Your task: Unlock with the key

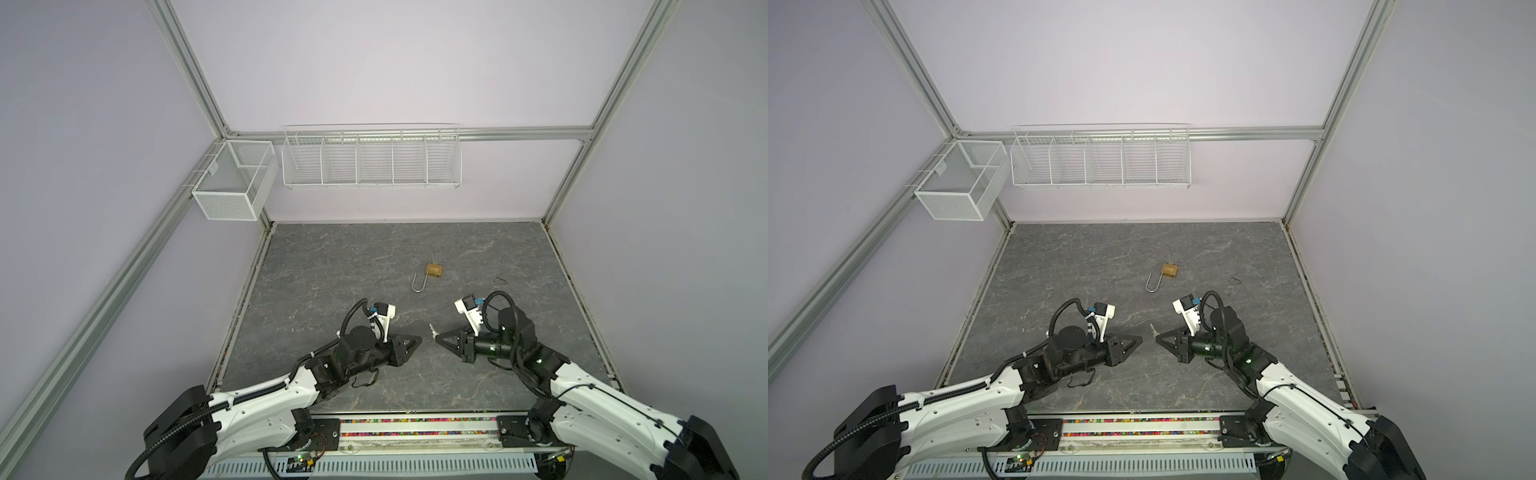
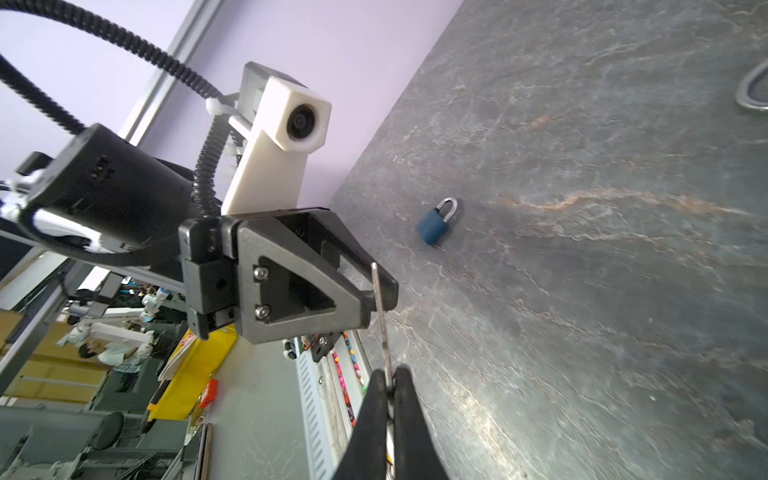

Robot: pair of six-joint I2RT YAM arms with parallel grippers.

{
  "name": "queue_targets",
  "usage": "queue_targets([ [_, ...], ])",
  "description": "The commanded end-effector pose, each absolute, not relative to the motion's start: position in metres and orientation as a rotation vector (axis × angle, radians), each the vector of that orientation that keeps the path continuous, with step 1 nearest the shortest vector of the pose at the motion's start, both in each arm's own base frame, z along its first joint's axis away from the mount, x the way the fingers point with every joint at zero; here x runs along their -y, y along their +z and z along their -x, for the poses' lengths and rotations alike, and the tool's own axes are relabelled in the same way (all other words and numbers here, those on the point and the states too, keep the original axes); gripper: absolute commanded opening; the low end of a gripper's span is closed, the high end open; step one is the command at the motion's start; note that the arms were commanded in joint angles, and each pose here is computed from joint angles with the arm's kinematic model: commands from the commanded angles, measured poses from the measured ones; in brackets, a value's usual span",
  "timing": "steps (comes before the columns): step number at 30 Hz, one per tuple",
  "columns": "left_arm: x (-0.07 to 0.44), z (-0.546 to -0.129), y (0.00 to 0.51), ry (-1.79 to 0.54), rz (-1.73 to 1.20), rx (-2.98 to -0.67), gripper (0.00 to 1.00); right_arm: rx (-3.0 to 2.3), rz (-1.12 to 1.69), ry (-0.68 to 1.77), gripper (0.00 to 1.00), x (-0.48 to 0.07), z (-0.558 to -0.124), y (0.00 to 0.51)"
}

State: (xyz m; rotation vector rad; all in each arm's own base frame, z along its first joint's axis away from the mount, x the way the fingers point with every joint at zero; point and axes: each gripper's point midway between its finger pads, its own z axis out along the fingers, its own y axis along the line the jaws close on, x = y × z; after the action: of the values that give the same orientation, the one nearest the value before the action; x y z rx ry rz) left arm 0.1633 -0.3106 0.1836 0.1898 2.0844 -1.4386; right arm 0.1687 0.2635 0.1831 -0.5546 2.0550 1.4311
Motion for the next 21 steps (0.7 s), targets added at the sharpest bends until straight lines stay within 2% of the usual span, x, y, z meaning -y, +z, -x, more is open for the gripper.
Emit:
queue_targets([
  [1, 0.311, -0.162, 0.241, -1.610, -0.177, -1.824, 0.30, -1.967, 0.589, 1.491, 0.06, -0.269, -0.168, 0.207],
  [5, 0.309, -0.163, 0.240, -1.569, -0.186, -1.841, 0.35, -1.950, 0.609, 1.516, 0.06, -0.272, -0.167, 0.214],
  [21, 0.332, -0.172, 0.251, -1.563, -0.248, -1.835, 0.33, -1.949, 0.634, 1.534, 0.06, -0.275, -0.166, 0.220],
])
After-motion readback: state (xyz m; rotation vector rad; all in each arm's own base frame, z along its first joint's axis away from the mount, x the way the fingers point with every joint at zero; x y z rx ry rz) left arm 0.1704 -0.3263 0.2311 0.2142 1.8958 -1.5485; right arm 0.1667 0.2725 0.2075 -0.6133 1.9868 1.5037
